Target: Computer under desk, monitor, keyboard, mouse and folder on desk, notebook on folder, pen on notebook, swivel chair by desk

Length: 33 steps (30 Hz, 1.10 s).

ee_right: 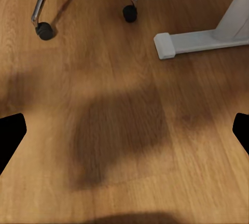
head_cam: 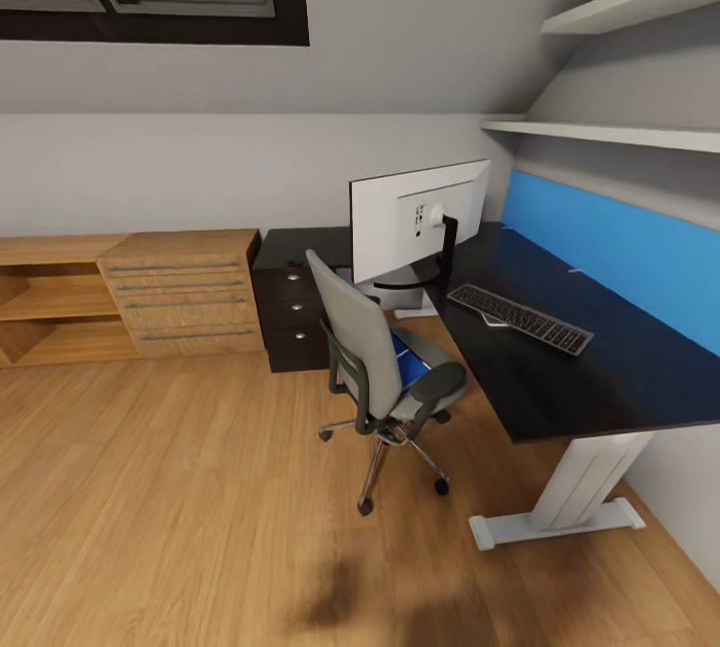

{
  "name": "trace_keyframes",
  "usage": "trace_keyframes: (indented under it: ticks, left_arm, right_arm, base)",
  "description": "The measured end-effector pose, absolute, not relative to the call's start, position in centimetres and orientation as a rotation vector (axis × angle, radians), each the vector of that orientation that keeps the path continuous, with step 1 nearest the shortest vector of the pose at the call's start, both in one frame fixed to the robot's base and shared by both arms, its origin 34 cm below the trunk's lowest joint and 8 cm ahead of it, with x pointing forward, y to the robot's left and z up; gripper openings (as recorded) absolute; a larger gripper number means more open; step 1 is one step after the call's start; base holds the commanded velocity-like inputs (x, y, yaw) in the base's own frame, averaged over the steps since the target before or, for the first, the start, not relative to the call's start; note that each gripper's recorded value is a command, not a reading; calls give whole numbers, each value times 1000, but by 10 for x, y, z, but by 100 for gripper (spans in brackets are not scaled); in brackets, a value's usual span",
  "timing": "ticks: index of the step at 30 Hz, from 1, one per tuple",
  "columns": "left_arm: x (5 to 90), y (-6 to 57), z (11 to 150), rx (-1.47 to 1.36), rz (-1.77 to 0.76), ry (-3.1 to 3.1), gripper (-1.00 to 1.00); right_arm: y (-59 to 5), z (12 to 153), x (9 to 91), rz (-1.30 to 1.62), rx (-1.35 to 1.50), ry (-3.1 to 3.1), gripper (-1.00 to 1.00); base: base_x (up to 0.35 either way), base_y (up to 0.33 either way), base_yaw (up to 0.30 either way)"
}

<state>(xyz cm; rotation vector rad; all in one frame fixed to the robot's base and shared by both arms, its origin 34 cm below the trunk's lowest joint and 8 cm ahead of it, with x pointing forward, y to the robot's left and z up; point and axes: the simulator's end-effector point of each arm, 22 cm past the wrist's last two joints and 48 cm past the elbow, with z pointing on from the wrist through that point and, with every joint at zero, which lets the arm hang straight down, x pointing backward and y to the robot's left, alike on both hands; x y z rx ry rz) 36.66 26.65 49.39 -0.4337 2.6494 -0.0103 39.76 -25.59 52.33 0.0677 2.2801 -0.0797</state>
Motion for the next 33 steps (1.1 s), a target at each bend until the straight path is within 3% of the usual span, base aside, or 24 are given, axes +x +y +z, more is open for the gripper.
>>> trace_keyframes:
  ticks: [20, 33]
  left_arm:
    - [367, 280, 473, -417, 21, 2602, 100]
    - [366, 281, 473, -416, 24, 2602, 100]
  right_arm:
    - [-265, 503, 398, -95, 69, 2269, 100]
    - [-264, 503, 398, -95, 70, 2269, 100]
  base:
    - [0, 0, 5]
    - [0, -41, 217]
